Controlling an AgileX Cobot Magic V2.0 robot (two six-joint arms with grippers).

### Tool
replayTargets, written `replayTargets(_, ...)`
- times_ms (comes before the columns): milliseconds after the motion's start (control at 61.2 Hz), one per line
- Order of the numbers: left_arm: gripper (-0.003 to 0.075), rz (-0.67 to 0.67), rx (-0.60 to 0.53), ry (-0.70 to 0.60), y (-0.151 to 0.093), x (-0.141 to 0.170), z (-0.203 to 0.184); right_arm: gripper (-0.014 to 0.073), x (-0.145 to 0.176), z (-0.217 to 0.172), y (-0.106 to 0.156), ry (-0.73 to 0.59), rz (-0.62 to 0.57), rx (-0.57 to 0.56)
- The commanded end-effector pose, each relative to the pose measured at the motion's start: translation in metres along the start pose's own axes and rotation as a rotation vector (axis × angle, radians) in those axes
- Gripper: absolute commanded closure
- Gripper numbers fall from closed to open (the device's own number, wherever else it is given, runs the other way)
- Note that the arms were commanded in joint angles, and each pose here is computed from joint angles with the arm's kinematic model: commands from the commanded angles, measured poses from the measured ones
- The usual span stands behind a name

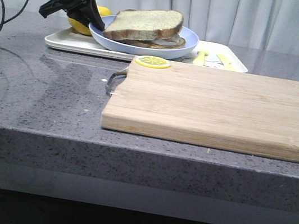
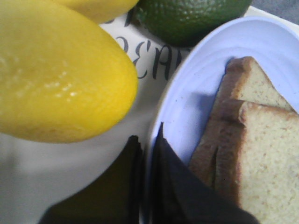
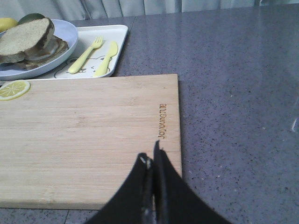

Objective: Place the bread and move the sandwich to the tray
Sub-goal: 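Carry the plate over the white tray and lower it down, then release the plate and pull the left gripper back toward the robot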

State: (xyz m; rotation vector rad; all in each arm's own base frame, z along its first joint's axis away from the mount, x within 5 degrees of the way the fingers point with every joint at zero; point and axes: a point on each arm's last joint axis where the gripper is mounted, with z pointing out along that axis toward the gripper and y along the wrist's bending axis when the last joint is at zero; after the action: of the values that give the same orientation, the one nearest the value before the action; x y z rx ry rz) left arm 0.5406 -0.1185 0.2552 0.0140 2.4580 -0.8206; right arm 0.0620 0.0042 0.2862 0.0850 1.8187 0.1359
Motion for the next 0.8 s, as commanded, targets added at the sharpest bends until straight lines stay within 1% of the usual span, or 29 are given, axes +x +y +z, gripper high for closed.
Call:
replayTargets(0,0.074,0.019,0.098,-0.158,-0.033,-0.021,-0.041,0.0657,-0.015,-0.003,0.002,-0.095,0.002,-0.008)
replayTargets(180,0.0738,0.025,0.097,-0.154,-0.033,-0.02,-0.041,0.0657,-0.015,-0.003,0.002,-0.095,0.002,-0.008)
replayTargets(245,0.0716,0.042,0.098,-0.151,-0.033,-0.02,-0.041,0.0657,-0.015,-0.003,0.002,-0.095,0.002,-0.008)
replayTargets(310,0.0629,0.095,0.112,-0.139,-0.034,-0.019,-0.041,0.0657,-0.015,-0.003,0.002,-0.095,0.002,-0.008)
replayTargets(359,0.0553,0.095,0.117,-0.13,-0.035,-0.018,-0.041,0.0657,-0.015,-0.003,0.002,-0.095,0.002,-0.008)
replayTargets(425,0.0413,0.095,0.117,-0.131,-0.035,-0.018,-0.041,0.0657,-0.015,-0.003,0.002,-0.095,0.002,-0.008)
replayTargets(458,0.0362,0.095,0.117,-0.131,-0.035,-0.018,-0.041,0.0657,-0.015,-0.003,0.002,-0.095,0.002,-0.008)
replayTargets(523,0.0274,0.095,0.117,-0.131,-0.034,-0.018,-0.042,0.0657,-0.015,-0.003,0.002,-0.095,0.002,-0.008)
replayTargets(556,0.0246,0.099,0.121,-0.134,-0.036,-0.019,-0.044,0.0657,-0.015,-0.003,0.002,-0.095,0.002,-0.008)
replayTargets(588,0.0236,0.105,0.123,-0.138,-0.038,-0.019,-0.046,0.0657,-0.015,-0.003,0.002,-0.095,0.002,-0.008)
replayTargets(670,0.0245,0.124,0.13,-0.152,-0.042,-0.022,-0.056,0.0657,-0.015,-0.003,0.002,-0.095,0.002,-0.008)
replayTargets(784,0.0295,0.164,0.141,-0.176,-0.05,-0.025,-0.076,0.0657,-0.015,-0.003,0.002,-0.095,0.002,-0.008)
